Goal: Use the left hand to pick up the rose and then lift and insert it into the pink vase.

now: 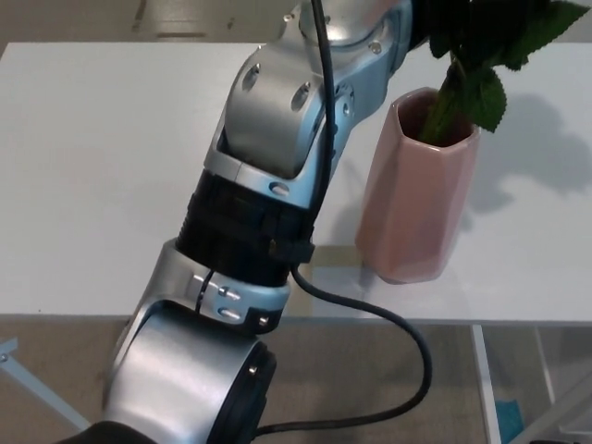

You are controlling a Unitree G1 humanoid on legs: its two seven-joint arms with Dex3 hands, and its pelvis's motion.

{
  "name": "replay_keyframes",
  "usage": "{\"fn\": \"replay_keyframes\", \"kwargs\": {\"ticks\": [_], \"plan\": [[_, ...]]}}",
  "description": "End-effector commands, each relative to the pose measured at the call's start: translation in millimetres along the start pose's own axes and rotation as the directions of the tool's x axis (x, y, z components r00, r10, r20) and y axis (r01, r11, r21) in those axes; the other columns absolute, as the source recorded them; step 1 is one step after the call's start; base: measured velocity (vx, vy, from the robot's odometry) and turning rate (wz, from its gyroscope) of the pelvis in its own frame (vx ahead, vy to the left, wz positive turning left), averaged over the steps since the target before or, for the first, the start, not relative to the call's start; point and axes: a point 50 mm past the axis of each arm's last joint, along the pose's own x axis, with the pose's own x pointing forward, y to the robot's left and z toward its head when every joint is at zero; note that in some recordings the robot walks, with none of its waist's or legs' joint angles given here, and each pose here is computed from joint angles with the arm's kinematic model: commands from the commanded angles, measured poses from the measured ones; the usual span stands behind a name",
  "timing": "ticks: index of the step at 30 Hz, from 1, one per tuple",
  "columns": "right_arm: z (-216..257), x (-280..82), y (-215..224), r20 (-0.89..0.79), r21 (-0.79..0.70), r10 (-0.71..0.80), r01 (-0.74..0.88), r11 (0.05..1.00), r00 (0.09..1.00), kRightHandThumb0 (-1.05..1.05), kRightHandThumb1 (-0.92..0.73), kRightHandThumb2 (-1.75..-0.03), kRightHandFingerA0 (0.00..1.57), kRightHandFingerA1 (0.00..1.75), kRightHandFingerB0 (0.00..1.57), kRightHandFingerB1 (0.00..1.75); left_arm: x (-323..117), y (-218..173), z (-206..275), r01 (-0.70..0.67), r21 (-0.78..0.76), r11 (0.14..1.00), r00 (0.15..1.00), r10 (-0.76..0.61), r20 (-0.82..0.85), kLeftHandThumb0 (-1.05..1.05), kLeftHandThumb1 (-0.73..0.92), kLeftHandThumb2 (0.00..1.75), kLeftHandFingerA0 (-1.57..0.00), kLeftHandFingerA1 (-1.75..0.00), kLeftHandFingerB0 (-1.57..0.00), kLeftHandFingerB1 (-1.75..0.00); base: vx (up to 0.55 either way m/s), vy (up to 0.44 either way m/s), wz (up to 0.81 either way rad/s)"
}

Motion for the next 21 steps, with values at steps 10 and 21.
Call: {"fn": "replay_keyframes", "kwargs": {"ticks": [10,21], "plan": [[1.9,0.3,-4.3,-0.003,0.009,0.01,-0.01,1.0,1.0,-0.26,-0.64,-0.58,0.53,0.47,0.47,0.42,1.1,10.0,-25.7,0.209,0.155,0.966,0.955,-0.167,-0.246,-0.81,0.46,0.57,0.0,0.0,0.0,0.0,0.0,0.0,0.0],[3.7,1.3,-5.4,-0.002,0.014,0.007,-0.007,1.0,1.0,-0.26,-0.64,-0.58,0.53,0.47,0.47,0.42,-6.1,38.3,-32.0,0.207,0.187,0.96,0.941,-0.143,-0.308,-0.82,0.44,0.57,0.0,0.0,0.0,0.0,0.0,0.0,0.0]]}}
